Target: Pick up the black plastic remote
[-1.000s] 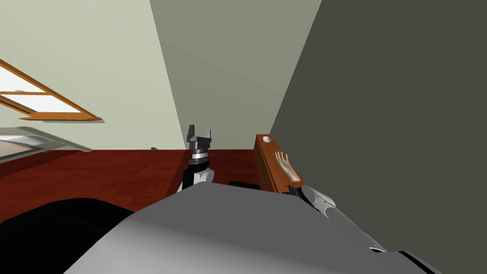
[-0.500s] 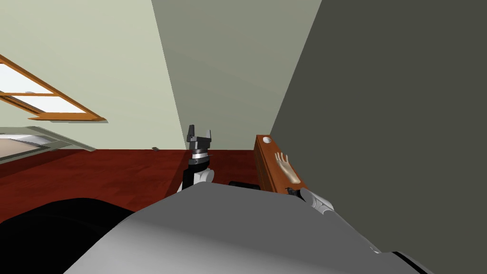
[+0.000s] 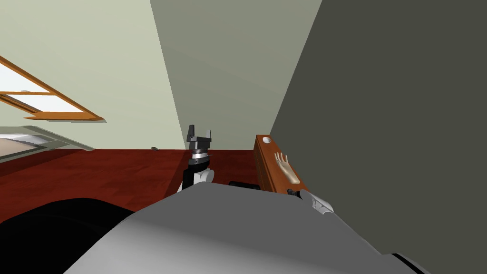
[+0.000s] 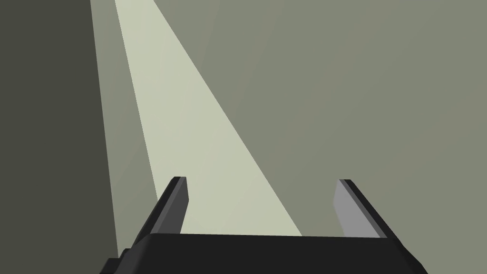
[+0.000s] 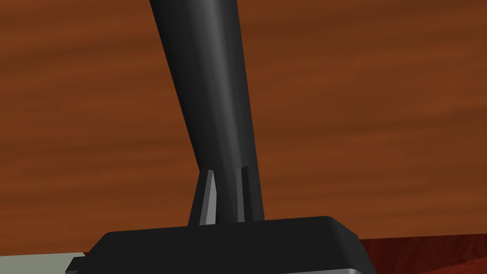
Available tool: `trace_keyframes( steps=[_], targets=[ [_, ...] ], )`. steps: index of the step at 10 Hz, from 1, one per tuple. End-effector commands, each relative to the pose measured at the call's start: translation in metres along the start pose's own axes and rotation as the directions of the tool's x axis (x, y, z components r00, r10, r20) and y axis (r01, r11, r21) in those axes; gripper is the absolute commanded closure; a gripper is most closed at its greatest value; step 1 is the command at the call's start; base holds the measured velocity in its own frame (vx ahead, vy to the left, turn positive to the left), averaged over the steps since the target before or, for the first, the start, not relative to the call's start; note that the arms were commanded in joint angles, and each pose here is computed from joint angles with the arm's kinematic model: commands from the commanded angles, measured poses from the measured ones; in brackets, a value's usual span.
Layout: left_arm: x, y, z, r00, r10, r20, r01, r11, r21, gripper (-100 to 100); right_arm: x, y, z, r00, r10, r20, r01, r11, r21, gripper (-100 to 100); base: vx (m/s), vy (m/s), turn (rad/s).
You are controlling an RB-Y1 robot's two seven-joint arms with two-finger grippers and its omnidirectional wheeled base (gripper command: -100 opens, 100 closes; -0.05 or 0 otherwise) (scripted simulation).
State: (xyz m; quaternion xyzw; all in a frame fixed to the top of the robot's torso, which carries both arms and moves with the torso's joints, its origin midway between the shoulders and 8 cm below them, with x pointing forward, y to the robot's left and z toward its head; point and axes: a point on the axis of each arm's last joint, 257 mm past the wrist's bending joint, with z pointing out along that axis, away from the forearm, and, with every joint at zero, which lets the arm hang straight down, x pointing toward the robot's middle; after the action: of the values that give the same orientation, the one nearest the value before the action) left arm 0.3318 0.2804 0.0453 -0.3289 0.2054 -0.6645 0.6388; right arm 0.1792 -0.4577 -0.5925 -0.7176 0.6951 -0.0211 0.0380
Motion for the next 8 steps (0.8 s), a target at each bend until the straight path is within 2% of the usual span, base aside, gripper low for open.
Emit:
trace_keyframes(
  steps=[1,2,3,4,6,7,8],
  targets=[
    [0.000,0.000,0.000,1.000,0.000,0.000,0.000,1.000,0.000,0,0.000,0.000,0.000,1.000,0.000,0.000,0.000,1.000,0.000,100,0.000,0.000,0.000],
    [0.000,0.000,0.000,1.000,0.000,0.000,0.000,1.000,0.000,0,0.000,0.000,0.000,1.000,0.000,0.000,0.000,1.000,0.000,100,0.000,0.000,0.000],
    [0.000,0.000,0.000,1.000,0.000,0.000,0.000,1.000,0.000,0,0.000,0.000,0.000,1.000,-0.001,0.000,0.001,1.000,0.000,0,0.000,0.000,0.000],
    [0.000,0.000,0.000,1.000,0.000,0.000,0.000,1.000,0.000,0,0.006,-0.013,-0.009,1.000,-0.003,0.000,0.003,1.000,0.007,100,-0.026,0.018,-0.030],
    [0.000,0.000,0.000,1.000,0.000,0.000,0.000,1.000,0.000,0,0.012,-0.023,-0.018,1.000,-0.007,0.001,0.007,1.000,0.006,100,-0.050,0.042,-0.027],
    [0.000,0.000,0.000,1.000,0.000,0.000,0.000,1.000,0.000,0,0.009,-0.020,-0.015,1.000,-0.006,-0.001,0.006,1.000,0.008,100,-0.018,0.023,-0.009],
    [0.000,0.000,0.000,1.000,0.000,0.000,0.000,1.000,0.000,0,0.010,-0.020,-0.016,1.000,-0.007,0.000,0.007,1.000,0.007,0,0.000,0.000,0.000]
  ],
)
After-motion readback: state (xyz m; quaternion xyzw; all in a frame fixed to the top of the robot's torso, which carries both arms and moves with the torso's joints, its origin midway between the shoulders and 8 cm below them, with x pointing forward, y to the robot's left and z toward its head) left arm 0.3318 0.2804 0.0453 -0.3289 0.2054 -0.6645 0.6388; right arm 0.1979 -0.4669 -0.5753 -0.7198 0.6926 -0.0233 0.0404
